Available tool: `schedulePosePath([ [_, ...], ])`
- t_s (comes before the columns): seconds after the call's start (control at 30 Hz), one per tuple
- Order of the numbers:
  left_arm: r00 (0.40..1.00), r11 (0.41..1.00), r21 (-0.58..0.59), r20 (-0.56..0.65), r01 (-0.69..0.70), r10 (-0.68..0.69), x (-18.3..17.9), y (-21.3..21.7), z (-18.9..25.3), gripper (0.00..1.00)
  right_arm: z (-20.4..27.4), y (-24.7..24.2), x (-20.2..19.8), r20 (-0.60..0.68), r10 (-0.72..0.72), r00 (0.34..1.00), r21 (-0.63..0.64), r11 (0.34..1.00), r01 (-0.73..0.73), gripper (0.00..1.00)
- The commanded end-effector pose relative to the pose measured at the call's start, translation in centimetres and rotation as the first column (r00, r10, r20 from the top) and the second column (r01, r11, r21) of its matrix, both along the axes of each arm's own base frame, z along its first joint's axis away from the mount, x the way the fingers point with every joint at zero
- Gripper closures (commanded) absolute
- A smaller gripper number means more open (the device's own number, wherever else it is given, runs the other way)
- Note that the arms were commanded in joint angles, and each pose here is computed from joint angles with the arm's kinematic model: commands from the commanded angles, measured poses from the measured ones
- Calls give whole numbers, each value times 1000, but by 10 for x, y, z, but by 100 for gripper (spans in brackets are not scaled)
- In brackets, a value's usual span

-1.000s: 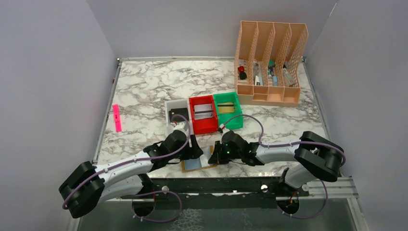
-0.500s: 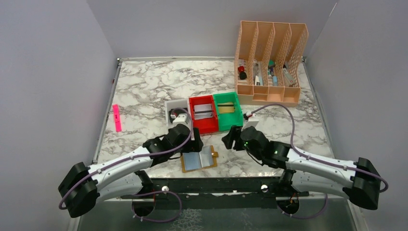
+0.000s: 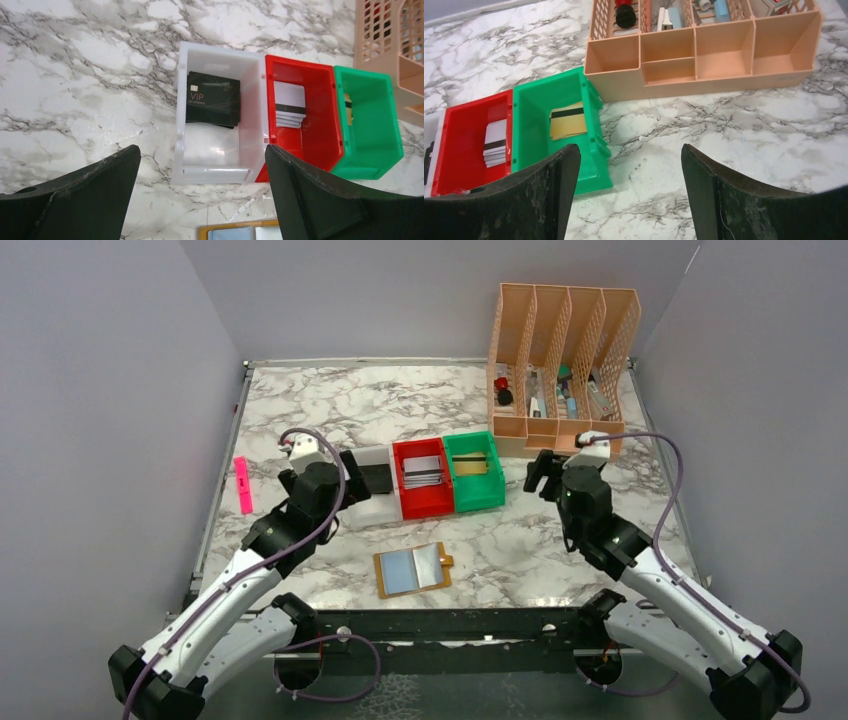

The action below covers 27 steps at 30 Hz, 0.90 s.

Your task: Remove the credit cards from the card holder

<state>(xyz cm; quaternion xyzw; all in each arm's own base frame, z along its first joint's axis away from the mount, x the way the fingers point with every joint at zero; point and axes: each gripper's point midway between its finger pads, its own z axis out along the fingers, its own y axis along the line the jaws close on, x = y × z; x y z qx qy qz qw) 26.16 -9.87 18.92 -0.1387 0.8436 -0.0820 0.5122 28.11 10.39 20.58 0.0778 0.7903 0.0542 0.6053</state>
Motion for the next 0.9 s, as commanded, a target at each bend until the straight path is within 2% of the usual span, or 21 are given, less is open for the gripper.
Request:
schedulePosePath([
  [0.0, 996, 998, 62, 87, -6, 1, -8, 20, 31, 1, 4, 20, 7, -55, 192, 980, -21, 981, -193, 21],
  [0.1, 996, 995, 98, 84, -33, 25, -15, 32, 24, 1, -14, 22, 10, -121, 166, 979, 16, 986, -165, 21],
  [0.27, 998, 994, 107, 52, -34, 29, -21, 36, 12, 1, -17, 23, 6, -79, 197, 977, 17, 980, -196, 22],
  [0.4, 998, 993, 111, 61, -39, 33, -22, 38, 14, 1, -12, 8, 4, -59, 146, 987, -27, 989, -148, 22],
  [0.87, 998, 990, 134, 65, -34, 26, -22, 41, 19, 1, -7, 25, 2, -32, 224, 974, 29, 974, -223, 22],
])
